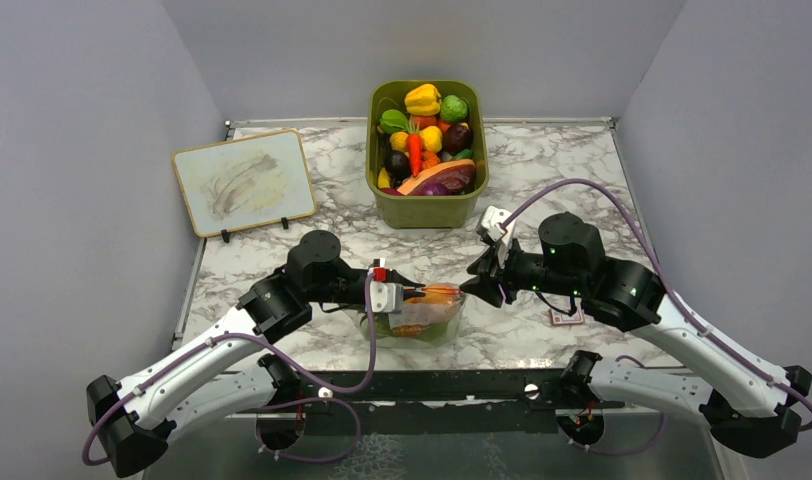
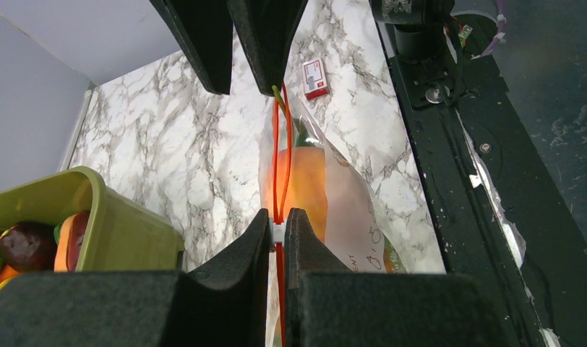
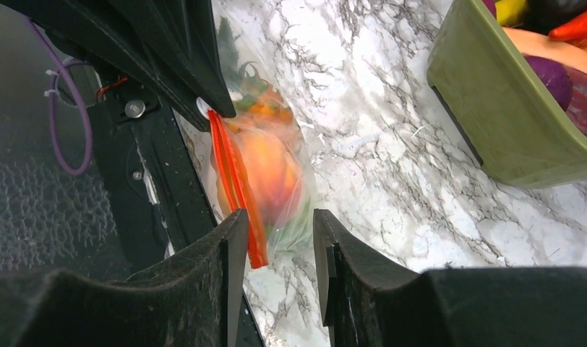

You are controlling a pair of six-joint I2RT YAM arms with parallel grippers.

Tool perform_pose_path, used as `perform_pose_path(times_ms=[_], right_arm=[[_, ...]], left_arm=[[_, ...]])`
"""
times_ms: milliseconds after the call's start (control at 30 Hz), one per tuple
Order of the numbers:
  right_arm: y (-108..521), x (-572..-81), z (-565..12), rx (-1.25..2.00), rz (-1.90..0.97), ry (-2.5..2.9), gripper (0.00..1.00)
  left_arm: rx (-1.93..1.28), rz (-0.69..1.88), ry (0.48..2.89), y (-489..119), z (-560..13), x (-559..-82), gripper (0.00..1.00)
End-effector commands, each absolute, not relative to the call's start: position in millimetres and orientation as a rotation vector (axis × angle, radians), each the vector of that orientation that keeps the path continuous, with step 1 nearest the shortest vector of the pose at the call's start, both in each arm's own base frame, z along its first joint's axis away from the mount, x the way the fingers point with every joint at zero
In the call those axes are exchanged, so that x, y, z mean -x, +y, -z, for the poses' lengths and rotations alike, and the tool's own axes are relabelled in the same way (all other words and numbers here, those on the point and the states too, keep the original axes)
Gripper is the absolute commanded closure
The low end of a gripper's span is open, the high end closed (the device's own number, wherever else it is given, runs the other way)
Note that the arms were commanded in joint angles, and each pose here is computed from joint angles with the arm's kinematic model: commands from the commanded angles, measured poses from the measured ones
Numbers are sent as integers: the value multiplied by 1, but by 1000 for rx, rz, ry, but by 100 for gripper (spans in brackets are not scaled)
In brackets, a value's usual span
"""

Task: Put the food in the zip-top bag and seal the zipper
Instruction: Adjust the zipper food storage bag at the center of the board.

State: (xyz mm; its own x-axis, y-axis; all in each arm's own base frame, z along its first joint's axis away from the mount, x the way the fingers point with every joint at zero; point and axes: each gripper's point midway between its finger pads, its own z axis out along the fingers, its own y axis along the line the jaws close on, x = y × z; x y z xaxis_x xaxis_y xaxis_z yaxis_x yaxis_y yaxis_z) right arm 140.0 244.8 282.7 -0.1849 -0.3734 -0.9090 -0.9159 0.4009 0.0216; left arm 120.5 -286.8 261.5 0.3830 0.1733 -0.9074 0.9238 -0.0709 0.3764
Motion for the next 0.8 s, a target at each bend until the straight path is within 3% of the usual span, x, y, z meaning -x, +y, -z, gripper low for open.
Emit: perform_pose_path(times_ms=[0,767], right_arm=[[255,-140,-290,1134,-789,1708,62],[243,-133,-284,1173,-765,1758,69]], left_arm=[[-1518,852,896,-288,-288,-112,100],[-1537,856,887,-288,-286,-110,100]])
